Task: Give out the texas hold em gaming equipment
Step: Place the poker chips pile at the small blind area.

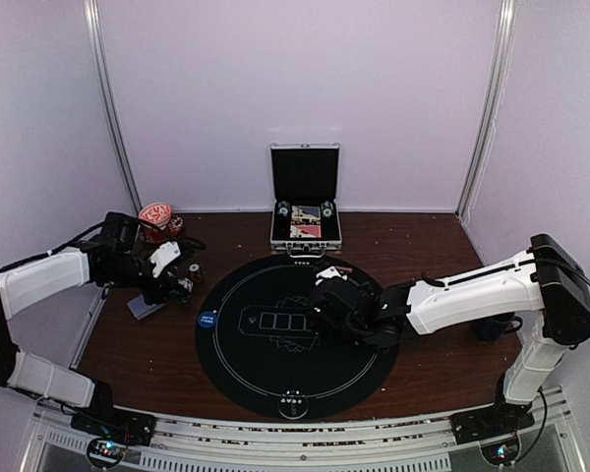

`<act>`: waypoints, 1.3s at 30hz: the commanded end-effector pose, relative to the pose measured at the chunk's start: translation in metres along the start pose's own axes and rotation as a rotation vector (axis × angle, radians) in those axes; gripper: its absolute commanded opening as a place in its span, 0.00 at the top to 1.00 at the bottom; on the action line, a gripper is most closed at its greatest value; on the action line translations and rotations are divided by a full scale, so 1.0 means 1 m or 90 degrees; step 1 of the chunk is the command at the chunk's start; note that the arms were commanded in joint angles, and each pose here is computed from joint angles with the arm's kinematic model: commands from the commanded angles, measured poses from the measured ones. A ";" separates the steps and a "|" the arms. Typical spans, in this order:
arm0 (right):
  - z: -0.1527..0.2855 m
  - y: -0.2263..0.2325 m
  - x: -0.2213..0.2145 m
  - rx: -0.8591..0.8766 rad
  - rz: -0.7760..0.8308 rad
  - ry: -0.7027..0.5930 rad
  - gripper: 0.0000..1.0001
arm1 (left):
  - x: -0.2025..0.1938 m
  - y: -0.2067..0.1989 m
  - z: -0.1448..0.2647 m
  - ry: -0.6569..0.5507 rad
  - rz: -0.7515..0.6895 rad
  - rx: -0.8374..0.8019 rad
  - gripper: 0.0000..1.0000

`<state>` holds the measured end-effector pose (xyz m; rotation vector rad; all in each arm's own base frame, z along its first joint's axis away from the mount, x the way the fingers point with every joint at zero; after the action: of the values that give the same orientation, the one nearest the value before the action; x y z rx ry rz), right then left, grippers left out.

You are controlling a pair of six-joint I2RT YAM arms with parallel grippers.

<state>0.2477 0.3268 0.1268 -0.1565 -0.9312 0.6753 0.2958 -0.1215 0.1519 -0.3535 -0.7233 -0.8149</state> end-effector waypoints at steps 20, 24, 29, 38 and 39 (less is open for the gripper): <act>-0.001 0.000 -0.004 -0.016 0.013 0.002 0.00 | -0.052 -0.081 -0.048 0.084 -0.148 -0.147 0.73; -0.001 0.001 -0.005 -0.015 0.015 0.002 0.00 | -0.052 -0.074 -0.055 0.082 -0.140 -0.119 0.73; -0.002 0.002 -0.005 -0.016 0.017 0.004 0.00 | -0.053 -0.071 -0.058 0.083 -0.140 -0.104 0.73; -0.001 0.003 -0.004 -0.013 0.016 0.001 0.00 | -0.063 -0.070 -0.066 0.110 -0.135 -0.111 0.72; -0.001 0.003 -0.005 -0.013 0.017 0.002 0.00 | -0.064 -0.070 -0.066 0.112 -0.135 -0.111 0.72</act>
<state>0.2468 0.3275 0.1252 -0.1611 -0.9302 0.6798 0.2394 -0.1672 0.0637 -0.3652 -0.5196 -1.0993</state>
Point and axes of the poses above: each gripper's point midway between its finger pads, its own z axis back along the fingers, its own y axis along the line the jaws close on, x = y × z, the point moved 3 cm from there along z, back along the fingers, and after that the axes turned 14 degrees about z, right-handed, at the moved point
